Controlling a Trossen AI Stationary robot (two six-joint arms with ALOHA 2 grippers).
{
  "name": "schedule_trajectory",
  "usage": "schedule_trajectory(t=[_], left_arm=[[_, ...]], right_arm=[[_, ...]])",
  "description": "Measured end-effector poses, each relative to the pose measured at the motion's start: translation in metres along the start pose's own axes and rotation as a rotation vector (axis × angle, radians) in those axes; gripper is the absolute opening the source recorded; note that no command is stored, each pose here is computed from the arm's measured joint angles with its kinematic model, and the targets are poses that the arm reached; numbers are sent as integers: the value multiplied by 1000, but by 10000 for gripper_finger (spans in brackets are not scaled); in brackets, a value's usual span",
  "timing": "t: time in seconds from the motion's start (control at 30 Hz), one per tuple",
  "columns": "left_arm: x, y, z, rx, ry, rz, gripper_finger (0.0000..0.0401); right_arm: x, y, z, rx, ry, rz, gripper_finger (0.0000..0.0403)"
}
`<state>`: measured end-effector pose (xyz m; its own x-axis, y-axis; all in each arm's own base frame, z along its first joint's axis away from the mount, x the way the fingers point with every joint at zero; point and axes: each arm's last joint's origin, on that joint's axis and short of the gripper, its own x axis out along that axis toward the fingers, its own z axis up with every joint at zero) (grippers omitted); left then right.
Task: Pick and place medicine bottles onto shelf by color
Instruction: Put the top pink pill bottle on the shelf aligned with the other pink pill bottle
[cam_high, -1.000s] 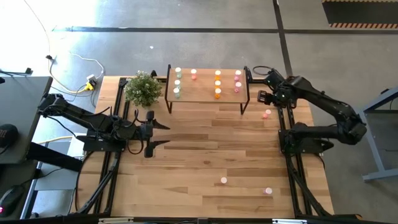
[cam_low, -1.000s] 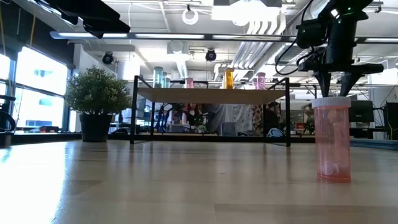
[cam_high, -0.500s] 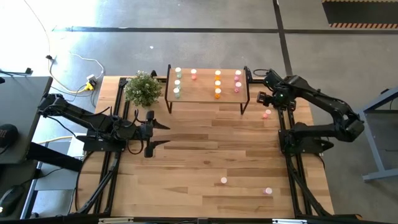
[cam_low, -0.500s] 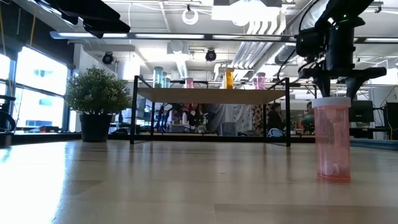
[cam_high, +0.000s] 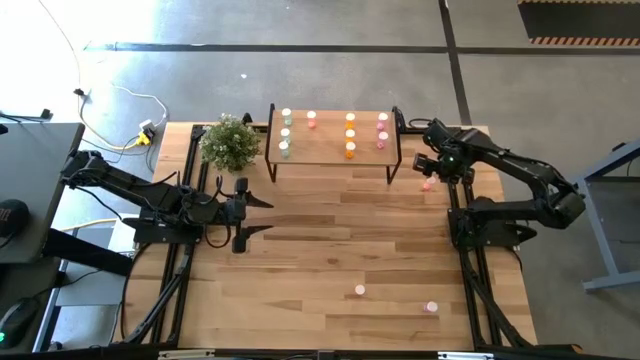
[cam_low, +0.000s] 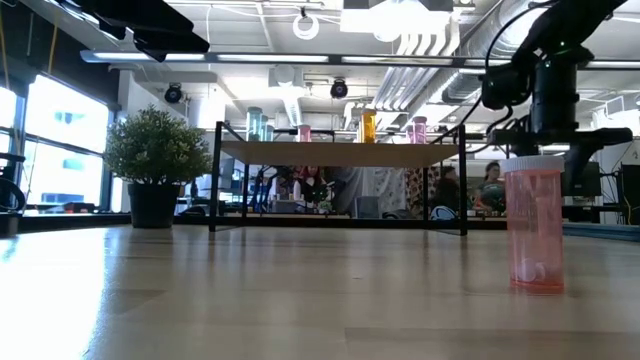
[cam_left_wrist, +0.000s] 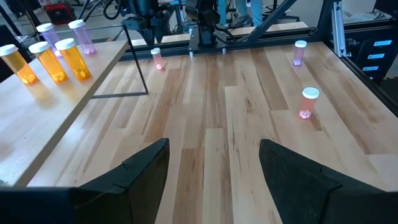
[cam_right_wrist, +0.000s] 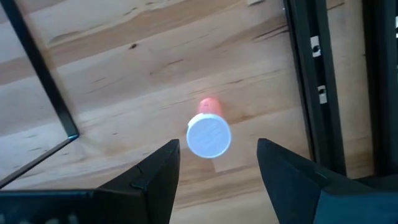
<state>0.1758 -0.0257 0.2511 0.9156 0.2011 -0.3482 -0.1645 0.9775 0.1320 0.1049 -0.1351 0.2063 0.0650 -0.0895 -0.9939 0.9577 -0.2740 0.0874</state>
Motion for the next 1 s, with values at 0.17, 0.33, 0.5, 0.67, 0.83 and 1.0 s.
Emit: schedule_trajectory(t=[0.17, 0.33, 0.5, 0.67, 0.83, 1.0], left_arm=[[0, 0, 0, 0, -1, 0, 241], [0, 0, 0, -1, -1, 0, 241], [0, 0, 0, 0, -1, 0, 241], [0, 0, 0, 0, -1, 0, 241], [0, 0, 0, 0, -1, 0, 241], [0, 0, 0, 0, 0, -1, 241]], right_arm=[[1, 1, 1, 1, -13, 7, 204], [1, 2, 2, 22, -25, 15, 204], [1, 2, 1, 30, -24, 14, 204], [6, 7, -1, 20, -9, -15, 204], [13, 10, 0, 7, -4, -63, 204], [20, 14, 3, 10, -1, -70, 204]])
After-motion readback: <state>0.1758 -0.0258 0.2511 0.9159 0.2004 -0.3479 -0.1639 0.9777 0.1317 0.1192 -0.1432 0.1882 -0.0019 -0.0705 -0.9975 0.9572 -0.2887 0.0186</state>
